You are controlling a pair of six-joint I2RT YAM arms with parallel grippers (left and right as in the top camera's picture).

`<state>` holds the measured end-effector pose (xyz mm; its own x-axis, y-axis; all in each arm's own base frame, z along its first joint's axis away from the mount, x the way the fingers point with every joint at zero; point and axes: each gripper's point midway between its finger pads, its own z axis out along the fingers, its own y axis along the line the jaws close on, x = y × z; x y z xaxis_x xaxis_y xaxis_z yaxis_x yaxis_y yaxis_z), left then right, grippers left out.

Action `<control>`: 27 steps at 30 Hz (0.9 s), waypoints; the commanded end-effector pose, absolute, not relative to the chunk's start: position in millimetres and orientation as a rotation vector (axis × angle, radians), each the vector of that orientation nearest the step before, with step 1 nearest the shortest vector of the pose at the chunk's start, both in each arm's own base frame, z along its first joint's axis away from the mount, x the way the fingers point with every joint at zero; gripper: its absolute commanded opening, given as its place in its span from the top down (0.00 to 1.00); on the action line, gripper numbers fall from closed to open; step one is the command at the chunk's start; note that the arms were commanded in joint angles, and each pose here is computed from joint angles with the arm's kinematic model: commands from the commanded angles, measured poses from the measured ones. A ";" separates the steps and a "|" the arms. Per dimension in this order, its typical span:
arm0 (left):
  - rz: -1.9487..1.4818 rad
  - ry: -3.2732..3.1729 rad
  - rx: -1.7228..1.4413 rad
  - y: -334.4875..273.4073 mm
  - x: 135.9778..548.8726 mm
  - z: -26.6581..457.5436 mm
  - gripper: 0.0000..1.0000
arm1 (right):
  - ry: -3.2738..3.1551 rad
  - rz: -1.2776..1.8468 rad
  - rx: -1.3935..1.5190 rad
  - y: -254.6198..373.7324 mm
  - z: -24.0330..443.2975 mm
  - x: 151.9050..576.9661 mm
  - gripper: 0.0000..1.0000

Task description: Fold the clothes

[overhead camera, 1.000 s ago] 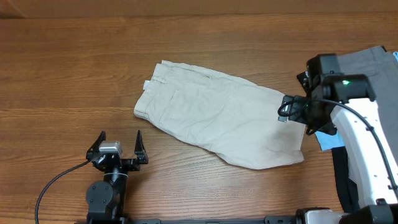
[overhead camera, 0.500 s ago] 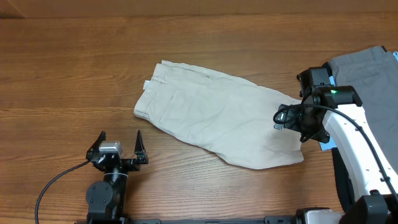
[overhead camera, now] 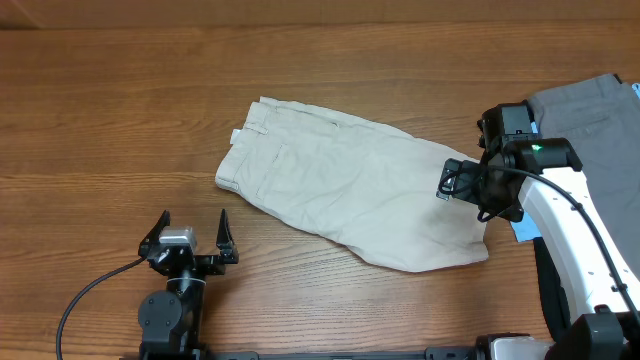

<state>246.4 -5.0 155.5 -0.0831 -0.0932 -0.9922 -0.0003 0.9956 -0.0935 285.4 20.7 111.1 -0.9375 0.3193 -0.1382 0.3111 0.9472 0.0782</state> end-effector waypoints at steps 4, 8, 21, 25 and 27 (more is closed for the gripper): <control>-0.053 1.643 -0.071 -1.7 246.2 156.8 0.00 | 2.943 0.246 0.516 38.1 109.9 290.6 0.00; -0.053 1.643 -0.071 -1.8 246.2 156.8 0.00 | 2.956 0.277 0.516 42.1 107.4 290.0 0.12; -0.053 1.646 -0.071 -1.8 246.3 156.2 0.00 | 2.881 0.189 0.601 29.2 44.5 294.5 0.95; -0.053 1.646 -0.071 -1.8 246.3 156.2 0.00 | 2.845 0.123 0.662 20.3 24.1 300.2 0.95; -0.053 1.646 -0.071 -1.8 246.3 156.2 0.00 | 2.849 0.106 0.671 18.6 16.8 301.0 0.95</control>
